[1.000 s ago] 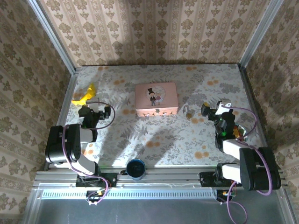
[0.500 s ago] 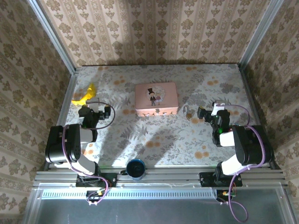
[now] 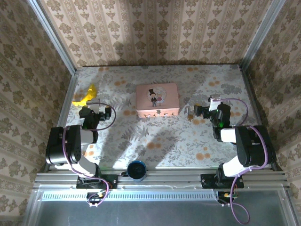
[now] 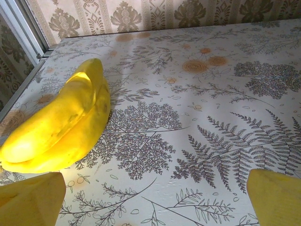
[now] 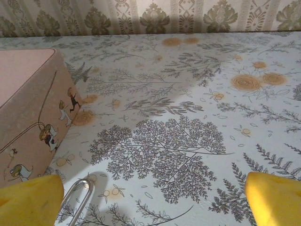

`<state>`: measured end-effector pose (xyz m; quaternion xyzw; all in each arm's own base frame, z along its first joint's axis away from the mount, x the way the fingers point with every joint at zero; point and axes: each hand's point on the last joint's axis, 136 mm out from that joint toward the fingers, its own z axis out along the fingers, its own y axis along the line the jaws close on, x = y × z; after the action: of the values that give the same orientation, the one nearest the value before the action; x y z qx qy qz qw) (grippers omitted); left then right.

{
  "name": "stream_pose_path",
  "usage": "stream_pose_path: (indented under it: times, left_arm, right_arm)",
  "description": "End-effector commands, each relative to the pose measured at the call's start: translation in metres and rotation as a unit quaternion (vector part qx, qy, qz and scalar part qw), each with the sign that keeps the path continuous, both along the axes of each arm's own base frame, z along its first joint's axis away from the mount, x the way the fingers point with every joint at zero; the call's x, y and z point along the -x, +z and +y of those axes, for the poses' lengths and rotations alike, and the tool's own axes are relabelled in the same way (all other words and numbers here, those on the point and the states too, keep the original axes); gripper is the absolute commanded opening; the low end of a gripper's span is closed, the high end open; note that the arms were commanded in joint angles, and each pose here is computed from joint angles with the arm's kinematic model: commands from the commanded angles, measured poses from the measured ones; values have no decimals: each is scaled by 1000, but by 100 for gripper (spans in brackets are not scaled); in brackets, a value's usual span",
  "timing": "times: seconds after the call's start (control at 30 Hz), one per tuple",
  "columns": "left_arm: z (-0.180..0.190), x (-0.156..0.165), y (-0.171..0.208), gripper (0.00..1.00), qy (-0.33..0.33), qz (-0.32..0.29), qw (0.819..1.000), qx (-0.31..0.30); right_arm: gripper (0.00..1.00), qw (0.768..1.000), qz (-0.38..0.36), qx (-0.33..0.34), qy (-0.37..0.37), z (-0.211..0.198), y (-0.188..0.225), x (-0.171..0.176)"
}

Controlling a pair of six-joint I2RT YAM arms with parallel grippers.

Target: Unlock the padlock with the key

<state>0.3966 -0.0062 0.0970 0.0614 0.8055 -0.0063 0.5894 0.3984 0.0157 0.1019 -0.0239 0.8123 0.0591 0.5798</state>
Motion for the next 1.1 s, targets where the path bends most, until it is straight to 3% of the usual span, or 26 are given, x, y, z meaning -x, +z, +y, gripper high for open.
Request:
stream_pose_path:
  times: [0.0, 1.07]
  left_arm:
    - [-3, -3, 0, 100, -2, 6, 1000, -1]
    - [-5, -3, 0, 100, -1, 8, 1000, -7]
  right_arm:
    - [100, 997, 16, 9, -68, -22, -5, -2]
    - [100, 996, 15, 22, -80, -22, -5, -2]
